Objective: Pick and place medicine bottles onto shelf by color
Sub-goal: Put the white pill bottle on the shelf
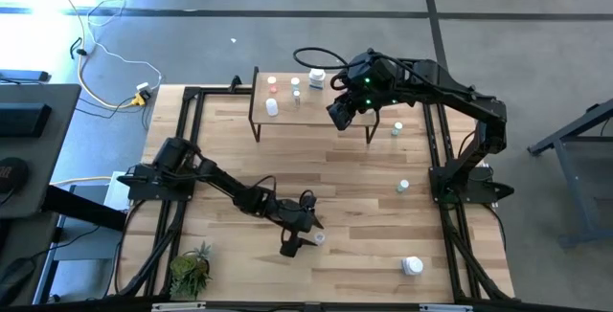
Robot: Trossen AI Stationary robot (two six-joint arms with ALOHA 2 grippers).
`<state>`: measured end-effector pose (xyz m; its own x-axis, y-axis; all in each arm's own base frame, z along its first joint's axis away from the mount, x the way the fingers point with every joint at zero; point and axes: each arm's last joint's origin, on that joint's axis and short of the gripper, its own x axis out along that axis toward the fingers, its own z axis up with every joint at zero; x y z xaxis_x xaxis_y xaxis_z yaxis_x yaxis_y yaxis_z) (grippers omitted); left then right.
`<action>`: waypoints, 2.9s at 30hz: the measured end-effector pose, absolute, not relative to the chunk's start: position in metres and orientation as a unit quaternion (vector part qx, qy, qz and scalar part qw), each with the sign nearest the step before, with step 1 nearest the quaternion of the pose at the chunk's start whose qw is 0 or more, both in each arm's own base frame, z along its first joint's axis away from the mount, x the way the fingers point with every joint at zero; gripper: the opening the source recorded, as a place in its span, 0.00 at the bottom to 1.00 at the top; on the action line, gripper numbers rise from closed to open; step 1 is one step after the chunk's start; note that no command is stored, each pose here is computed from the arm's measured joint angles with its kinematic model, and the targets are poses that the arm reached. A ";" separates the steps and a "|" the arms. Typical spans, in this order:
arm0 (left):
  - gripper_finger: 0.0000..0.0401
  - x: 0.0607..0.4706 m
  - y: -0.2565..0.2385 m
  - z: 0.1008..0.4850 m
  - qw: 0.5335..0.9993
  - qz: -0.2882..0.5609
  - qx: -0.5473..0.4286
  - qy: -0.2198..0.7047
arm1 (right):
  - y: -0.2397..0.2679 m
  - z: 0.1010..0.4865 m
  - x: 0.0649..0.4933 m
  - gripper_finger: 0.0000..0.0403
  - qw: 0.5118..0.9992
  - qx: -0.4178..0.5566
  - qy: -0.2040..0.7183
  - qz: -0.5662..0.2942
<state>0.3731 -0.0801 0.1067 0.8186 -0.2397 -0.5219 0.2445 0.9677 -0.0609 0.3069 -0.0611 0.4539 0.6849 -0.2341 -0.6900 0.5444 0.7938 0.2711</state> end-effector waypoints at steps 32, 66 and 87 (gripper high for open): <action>0.34 0.376 -0.083 0.111 0.959 -0.136 -0.007 0.247 | -0.061 0.454 0.307 0.43 0.885 0.242 0.329 -0.222; 0.36 0.331 0.070 0.245 0.982 0.095 -0.007 0.163 | -0.049 0.504 0.219 0.43 0.910 0.188 0.256 -0.266; 0.36 0.306 0.125 0.352 0.922 0.369 -0.042 0.107 | -0.049 0.498 0.212 0.43 0.899 0.148 0.300 -0.283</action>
